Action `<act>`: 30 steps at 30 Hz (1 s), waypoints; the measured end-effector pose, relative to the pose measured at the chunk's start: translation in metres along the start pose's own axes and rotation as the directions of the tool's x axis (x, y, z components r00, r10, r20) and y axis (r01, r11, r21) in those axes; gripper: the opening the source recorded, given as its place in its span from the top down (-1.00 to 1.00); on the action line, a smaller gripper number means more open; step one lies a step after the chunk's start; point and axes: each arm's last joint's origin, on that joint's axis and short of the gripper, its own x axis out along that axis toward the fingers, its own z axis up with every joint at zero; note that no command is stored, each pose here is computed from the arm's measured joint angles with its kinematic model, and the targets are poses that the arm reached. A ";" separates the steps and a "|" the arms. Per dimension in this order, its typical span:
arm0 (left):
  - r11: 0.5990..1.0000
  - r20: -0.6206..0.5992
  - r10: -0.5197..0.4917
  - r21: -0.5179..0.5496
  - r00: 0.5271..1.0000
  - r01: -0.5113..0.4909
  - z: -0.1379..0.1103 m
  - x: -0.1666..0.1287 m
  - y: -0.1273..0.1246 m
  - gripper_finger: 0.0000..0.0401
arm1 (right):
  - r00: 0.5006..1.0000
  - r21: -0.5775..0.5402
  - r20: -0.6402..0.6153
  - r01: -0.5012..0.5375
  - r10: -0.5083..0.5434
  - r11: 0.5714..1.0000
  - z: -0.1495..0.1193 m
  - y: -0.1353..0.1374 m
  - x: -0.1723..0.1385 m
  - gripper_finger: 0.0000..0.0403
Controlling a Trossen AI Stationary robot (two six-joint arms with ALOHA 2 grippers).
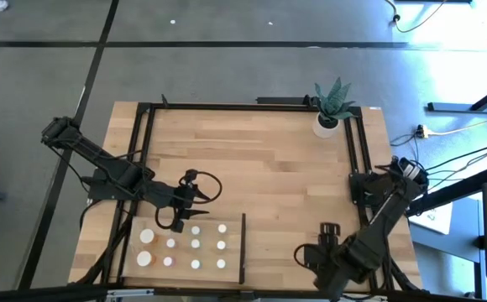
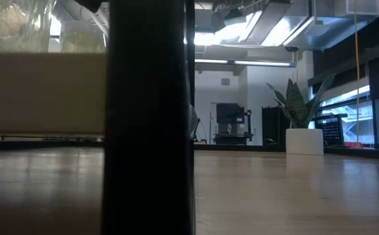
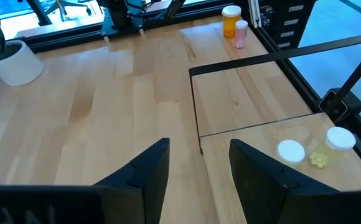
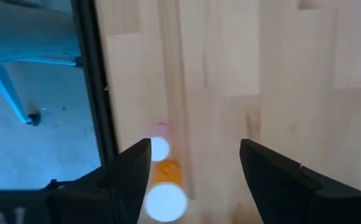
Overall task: Pick and place medicine bottles onto shelf by color
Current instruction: Put the pink pill bottle on the shelf aligned with the other pink pill bottle
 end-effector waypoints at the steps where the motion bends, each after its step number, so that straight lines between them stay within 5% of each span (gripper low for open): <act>1: 1.000 0.000 0.000 0.000 1.000 0.000 0.000 0.000 0.000 0.21 | 1.000 0.002 -0.003 -0.006 0.006 1.000 -0.002 0.002 0.002 -0.23; 12: 1.000 0.002 -0.008 -0.002 1.000 0.008 0.000 0.000 0.000 0.20 | 0.997 0.136 -0.031 -0.065 0.070 0.989 -0.013 0.014 0.004 -0.23; 30: 1.000 0.007 -0.009 -0.011 1.000 0.009 0.001 0.000 0.000 0.21 | 0.997 -0.069 -0.046 0.066 -0.069 0.995 -0.035 0.054 0.064 -0.23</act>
